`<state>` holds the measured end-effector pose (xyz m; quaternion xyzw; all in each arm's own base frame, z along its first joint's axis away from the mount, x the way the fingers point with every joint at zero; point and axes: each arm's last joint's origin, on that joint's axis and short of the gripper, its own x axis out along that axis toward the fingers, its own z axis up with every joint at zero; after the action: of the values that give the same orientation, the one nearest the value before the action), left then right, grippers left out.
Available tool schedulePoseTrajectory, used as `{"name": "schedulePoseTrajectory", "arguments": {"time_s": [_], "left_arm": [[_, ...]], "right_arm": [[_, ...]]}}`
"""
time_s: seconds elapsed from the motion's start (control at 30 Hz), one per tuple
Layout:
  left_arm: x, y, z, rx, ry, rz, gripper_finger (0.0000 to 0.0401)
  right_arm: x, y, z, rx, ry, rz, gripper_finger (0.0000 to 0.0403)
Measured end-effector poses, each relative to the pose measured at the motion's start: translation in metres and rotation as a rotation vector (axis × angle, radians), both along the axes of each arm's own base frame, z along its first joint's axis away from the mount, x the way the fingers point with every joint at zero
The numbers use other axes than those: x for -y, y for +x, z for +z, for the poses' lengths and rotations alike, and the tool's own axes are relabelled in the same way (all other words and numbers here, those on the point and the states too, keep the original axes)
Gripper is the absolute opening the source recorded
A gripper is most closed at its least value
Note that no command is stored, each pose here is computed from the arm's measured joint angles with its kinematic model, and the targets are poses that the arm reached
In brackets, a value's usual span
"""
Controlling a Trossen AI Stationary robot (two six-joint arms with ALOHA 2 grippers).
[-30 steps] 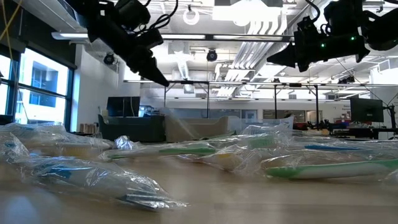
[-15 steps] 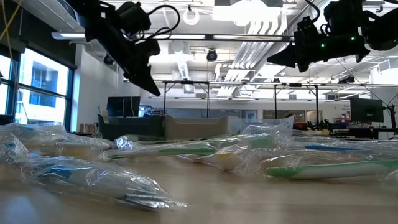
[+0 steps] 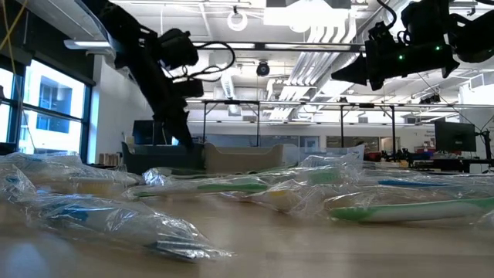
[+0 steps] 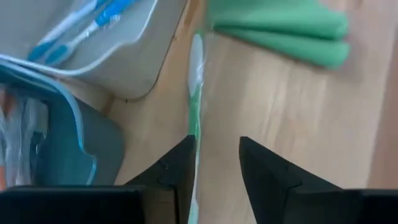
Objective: Pick & Place Toothbrushes
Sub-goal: Put the green toothbrush into the transparent bin
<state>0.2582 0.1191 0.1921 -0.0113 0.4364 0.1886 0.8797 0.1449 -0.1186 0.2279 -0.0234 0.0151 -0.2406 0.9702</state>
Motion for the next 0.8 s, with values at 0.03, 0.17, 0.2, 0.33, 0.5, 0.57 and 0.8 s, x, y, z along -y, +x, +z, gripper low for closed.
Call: {"name": "schedulePoseTrajectory", "arguments": {"time_s": [0.03,0.17,0.2,0.33,0.5,0.57,0.8], "left_arm": [[-0.001,0.001,-0.003,-0.009,0.004,0.01,0.0121],[-0.004,0.005,-0.017,-0.056,-0.001,0.06,0.0122],[-0.005,0.006,-0.019,-0.063,0.0,0.074,0.0122],[-0.006,0.008,-0.03,-0.101,-0.008,0.092,0.0122],[-0.009,0.009,-0.039,-0.114,-0.04,0.136,0.0122],[-0.01,0.009,-0.042,-0.116,-0.05,0.151,0.0122],[-0.012,0.011,-0.052,-0.139,-0.074,0.167,0.0122]], "right_arm": [[0.0,0.0,0.0,0.0,0.0,0.0,0.0003],[0.0,0.0,0.0,-0.001,0.0,0.0,0.0003],[0.0,0.0,0.0,-0.001,0.001,0.0,0.0003],[0.0,0.0,0.0,-0.001,0.001,0.0,0.0003],[0.0,0.0,0.0,-0.002,0.001,0.0,0.0003],[0.0,0.0,0.0,-0.002,0.001,0.0,0.0003],[0.0,0.0,0.0,-0.002,0.001,0.0,0.0003]]}}
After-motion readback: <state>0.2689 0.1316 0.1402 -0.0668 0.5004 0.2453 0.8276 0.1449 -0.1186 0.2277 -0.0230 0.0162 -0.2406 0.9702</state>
